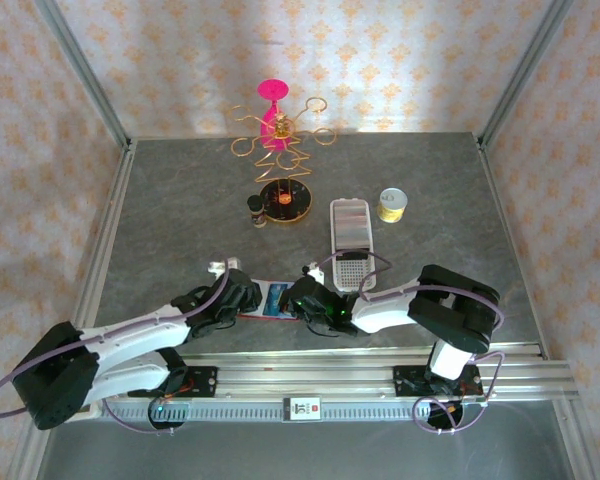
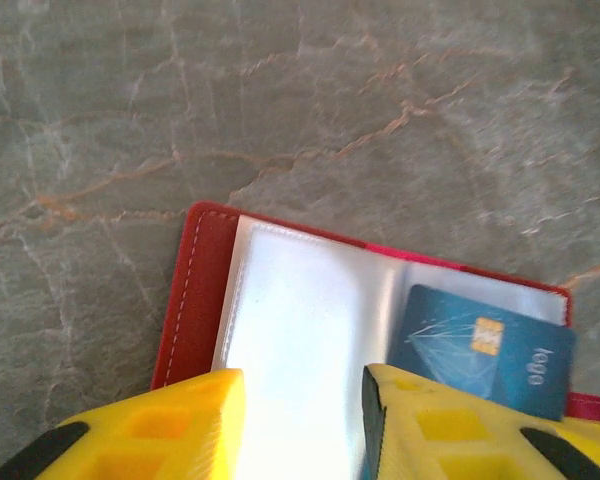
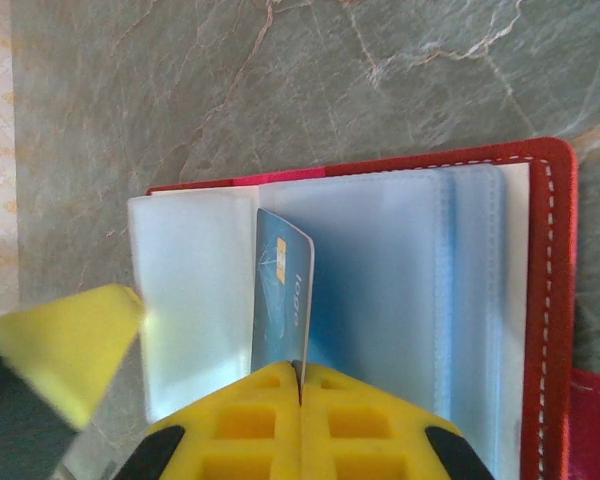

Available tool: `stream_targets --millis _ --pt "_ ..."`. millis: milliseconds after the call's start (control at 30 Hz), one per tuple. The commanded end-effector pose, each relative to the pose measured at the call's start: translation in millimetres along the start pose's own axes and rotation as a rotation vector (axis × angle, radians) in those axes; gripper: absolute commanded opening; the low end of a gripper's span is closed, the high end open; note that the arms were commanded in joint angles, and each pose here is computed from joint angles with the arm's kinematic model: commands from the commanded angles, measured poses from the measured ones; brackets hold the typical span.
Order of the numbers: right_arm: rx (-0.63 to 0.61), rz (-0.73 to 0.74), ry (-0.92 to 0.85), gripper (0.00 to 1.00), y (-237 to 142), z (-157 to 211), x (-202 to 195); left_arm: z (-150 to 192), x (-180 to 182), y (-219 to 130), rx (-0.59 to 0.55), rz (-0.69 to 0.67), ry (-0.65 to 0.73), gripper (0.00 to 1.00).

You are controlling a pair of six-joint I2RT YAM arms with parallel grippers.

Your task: Put the credit cards into the card holder

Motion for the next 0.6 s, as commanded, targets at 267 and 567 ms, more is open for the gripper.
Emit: stream_targets --millis 267,567 --pt "0.041 0.077 -0.044 0.00 7 7 -10 2 34 3 -0.066 -0.175 0.015 0.27" --pt "0.043 0.067 -0.056 0.00 10 6 -5 14 38 16 0.016 -0.202 0.039 0.15"
Point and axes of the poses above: each hand's point on the last joint's axis, 136 mm out from that joint toward the fingers, its own y axis out along the fingers, its own x axis along the line the jaws close on, z = x × y, the point moved 8 cm from there along -y, back along the fingers, and after that the axes turned 13 degrees about -y, right-handed, at the moved point
